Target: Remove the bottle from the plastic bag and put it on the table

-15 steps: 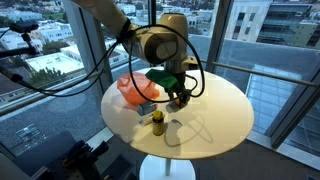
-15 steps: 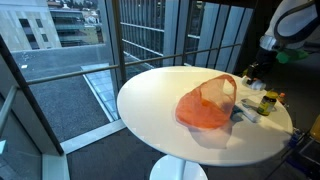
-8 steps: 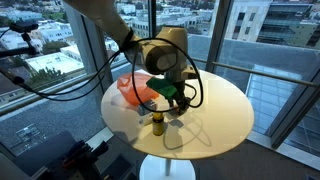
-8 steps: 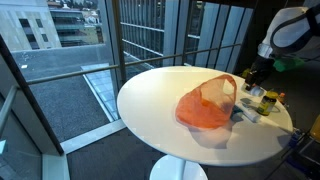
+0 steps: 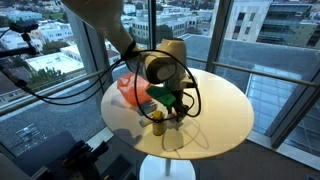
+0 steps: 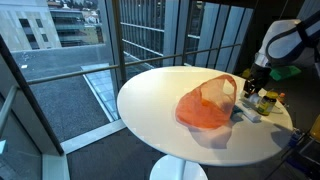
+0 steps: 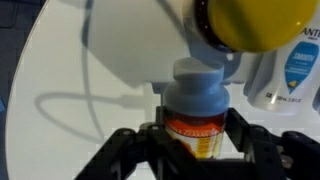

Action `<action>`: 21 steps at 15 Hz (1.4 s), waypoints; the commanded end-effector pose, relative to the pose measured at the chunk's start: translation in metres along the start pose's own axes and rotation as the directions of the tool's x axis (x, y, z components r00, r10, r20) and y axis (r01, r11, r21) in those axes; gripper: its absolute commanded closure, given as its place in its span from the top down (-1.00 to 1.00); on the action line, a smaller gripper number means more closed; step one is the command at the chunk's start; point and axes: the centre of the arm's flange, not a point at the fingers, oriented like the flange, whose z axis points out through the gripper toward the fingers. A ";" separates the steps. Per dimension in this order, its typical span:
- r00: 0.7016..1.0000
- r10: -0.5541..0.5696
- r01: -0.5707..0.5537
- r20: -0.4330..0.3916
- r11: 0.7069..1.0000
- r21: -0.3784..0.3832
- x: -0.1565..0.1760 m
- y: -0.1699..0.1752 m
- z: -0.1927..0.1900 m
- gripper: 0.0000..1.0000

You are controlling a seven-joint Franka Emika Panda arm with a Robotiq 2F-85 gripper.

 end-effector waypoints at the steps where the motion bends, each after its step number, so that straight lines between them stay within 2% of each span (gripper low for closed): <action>1: 1.000 0.001 -0.001 0.000 1.000 0.008 -0.002 -0.001 0.004 -0.28; 2: 1.000 0.000 0.000 0.003 1.000 0.010 -0.003 -0.001 0.005 0.49; 3: 1.000 -0.002 0.002 0.003 1.000 0.012 -0.004 -0.002 0.004 0.75; 5: 1.000 -0.002 0.002 -0.003 1.000 0.022 -0.005 -0.002 -0.001 0.98; 12: 0.998 -0.049 0.052 -0.039 0.995 0.083 -0.011 -0.022 -0.042 1.00; 21: 0.985 -0.174 0.172 0.005 0.977 0.128 -0.043 -0.051 -0.115 1.00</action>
